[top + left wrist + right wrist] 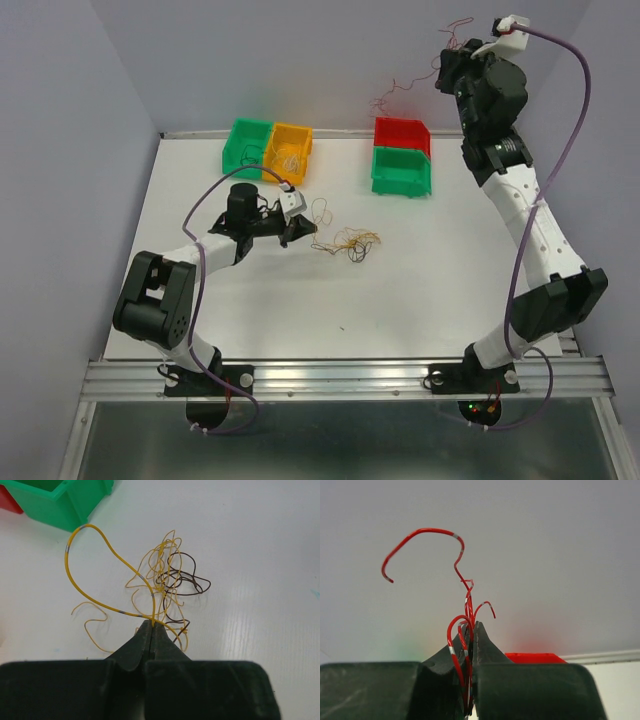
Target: Untangle the cables
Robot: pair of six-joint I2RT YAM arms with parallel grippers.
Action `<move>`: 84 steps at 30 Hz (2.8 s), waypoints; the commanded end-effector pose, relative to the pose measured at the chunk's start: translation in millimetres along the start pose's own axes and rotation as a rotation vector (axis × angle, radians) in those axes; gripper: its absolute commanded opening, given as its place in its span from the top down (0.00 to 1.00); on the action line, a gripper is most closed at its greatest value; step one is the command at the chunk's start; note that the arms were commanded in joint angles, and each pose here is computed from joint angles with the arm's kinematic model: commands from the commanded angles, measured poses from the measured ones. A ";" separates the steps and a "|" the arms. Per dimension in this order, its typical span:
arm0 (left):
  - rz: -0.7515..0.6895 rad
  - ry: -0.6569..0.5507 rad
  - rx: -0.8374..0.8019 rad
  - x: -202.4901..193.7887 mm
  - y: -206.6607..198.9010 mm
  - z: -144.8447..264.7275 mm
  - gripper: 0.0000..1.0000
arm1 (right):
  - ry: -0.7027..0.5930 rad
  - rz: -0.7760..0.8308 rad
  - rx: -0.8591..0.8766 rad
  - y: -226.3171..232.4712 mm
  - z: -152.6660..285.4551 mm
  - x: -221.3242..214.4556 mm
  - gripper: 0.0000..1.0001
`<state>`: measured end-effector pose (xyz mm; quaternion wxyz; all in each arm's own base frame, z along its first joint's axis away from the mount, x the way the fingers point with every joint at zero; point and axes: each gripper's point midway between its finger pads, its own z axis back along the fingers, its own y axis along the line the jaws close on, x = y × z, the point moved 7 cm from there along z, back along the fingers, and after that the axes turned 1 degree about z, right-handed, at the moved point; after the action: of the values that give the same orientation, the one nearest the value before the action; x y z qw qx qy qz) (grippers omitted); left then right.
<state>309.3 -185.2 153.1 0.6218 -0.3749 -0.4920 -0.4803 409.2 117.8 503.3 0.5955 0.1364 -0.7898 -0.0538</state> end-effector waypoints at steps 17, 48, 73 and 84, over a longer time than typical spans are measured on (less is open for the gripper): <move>-0.093 -0.071 0.013 34.0 4.8 7.2 1.00 | 0.325 -0.158 -0.072 -73.3 -39.6 -166.7 0.99; -0.100 -0.077 0.015 37.1 2.1 10.3 1.00 | 0.653 -0.053 -0.260 -117.0 -6.8 -337.3 0.83; -0.123 -0.088 0.015 42.6 -1.8 14.1 1.00 | 0.758 0.044 -0.215 -114.6 2.6 -327.5 0.27; -0.122 -0.085 0.015 42.2 -0.8 13.5 1.00 | 0.856 0.015 -0.160 -102.1 38.7 -347.8 0.31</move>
<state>306.6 -182.2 176.7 0.6010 -0.3653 -0.5187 -0.4861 496.7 102.2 138.6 0.8773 0.0798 -0.4685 -0.0673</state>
